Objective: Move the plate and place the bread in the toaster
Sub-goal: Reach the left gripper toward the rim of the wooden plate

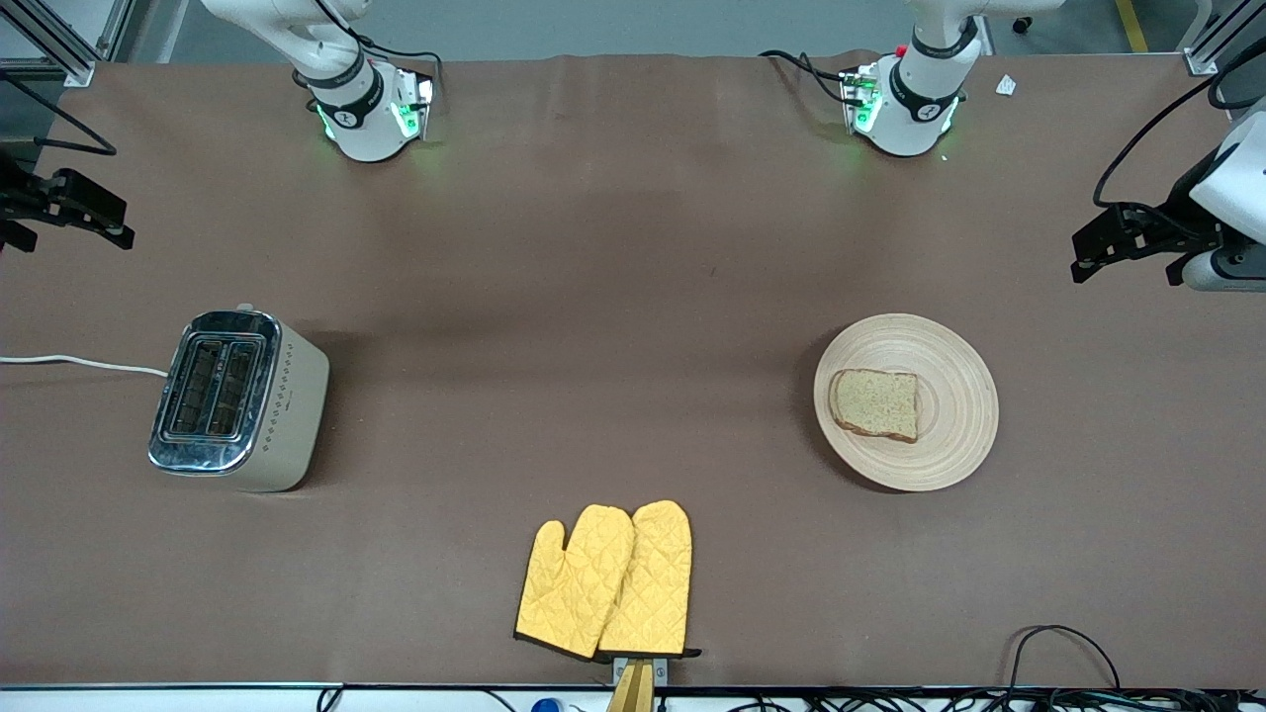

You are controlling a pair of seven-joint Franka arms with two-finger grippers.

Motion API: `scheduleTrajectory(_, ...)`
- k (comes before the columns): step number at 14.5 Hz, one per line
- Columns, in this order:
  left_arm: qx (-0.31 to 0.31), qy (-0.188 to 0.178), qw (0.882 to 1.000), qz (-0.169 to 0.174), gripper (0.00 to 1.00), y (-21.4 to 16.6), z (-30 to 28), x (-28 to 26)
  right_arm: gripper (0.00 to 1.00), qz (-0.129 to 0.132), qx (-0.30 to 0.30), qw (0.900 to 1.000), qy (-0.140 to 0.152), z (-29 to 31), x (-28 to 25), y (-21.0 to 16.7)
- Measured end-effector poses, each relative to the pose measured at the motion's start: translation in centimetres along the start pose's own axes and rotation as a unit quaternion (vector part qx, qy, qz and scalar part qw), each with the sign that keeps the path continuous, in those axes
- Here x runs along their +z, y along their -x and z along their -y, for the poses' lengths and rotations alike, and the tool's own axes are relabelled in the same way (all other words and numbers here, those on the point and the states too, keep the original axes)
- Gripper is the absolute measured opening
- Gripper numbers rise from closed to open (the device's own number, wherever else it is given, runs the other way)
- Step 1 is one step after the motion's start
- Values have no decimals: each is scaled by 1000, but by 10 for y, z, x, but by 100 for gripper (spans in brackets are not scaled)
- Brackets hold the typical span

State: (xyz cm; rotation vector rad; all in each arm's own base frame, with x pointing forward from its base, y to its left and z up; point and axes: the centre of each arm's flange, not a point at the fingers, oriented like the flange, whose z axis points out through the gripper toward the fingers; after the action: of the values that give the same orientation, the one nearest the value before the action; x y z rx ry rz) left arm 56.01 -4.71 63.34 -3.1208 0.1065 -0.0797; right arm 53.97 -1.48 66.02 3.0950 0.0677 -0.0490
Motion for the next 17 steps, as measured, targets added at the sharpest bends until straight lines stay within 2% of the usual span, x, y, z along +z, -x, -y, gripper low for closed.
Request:
scheduleTrajectory(9,-8,0,1000,3,100,-2,8,4,100,1,1,1000,0,-1,1,0)
scheduleTrajectory(13,-31,5,999,30,100,-11,35,29,100,1,1,1000,0,-1,1,0)
scheduleTrajectory(15,-38,49,997,51,100,-15,72,54,100,1,1,1000,0,-1,1,0)
scheduleTrajectory(17,-37,113,990,72,100,-20,120,96,100,1,1,1000,0,-1,1,0)
